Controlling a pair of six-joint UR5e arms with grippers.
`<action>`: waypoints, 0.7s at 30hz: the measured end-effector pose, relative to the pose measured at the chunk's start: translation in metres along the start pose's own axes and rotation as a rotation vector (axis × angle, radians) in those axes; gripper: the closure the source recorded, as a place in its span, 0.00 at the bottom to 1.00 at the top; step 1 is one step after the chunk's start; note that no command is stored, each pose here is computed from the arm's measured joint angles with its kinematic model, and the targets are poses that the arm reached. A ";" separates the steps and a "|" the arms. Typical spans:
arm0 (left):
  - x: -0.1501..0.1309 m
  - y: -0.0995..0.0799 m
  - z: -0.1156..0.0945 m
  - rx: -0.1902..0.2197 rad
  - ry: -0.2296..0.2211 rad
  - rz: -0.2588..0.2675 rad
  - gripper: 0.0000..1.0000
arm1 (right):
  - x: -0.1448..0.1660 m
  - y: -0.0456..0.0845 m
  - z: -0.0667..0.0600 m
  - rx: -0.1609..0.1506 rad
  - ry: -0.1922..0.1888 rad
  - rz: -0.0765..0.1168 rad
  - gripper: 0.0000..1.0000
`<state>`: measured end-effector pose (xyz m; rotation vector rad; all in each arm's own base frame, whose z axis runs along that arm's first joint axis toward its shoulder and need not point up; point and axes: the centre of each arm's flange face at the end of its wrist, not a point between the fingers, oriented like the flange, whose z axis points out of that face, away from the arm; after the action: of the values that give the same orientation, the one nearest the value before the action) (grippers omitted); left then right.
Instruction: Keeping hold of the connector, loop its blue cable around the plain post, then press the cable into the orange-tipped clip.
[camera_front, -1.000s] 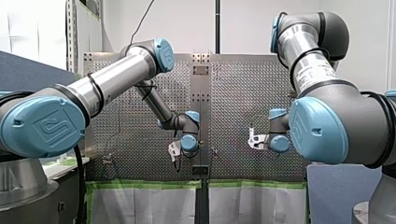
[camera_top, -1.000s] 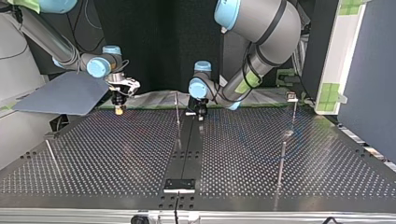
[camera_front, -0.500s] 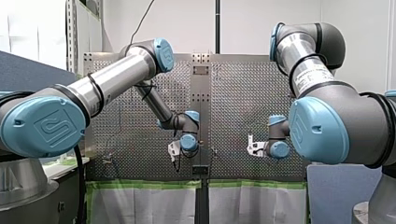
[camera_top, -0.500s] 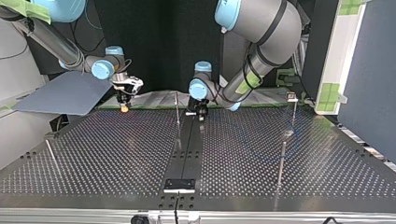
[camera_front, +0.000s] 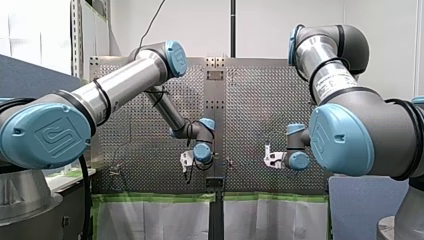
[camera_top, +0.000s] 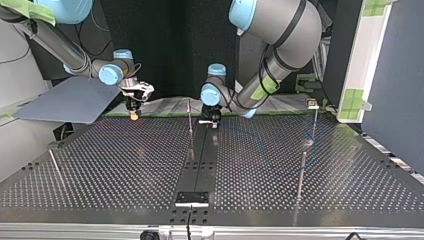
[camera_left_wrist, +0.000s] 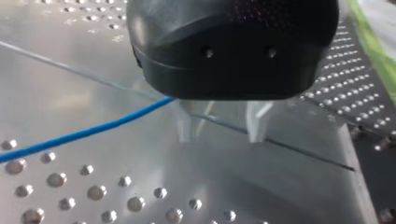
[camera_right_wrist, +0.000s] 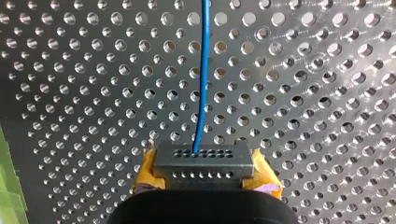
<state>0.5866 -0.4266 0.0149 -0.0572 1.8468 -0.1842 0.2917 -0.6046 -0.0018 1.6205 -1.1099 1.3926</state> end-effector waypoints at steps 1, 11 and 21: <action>0.001 0.000 -0.001 0.005 0.006 0.011 0.00 | 0.000 0.000 0.000 0.000 0.000 0.000 1.00; -0.004 -0.026 -0.029 0.060 0.044 0.130 0.00 | -0.001 -0.002 -0.001 0.014 -0.008 0.003 1.00; -0.017 -0.049 -0.073 0.110 0.023 0.177 0.00 | -0.002 -0.003 -0.002 0.016 -0.017 0.007 1.00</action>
<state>0.5191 -0.4654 0.0587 0.1847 1.8505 -0.1630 0.2940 -0.6014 -0.0034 1.6438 -1.1184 1.3978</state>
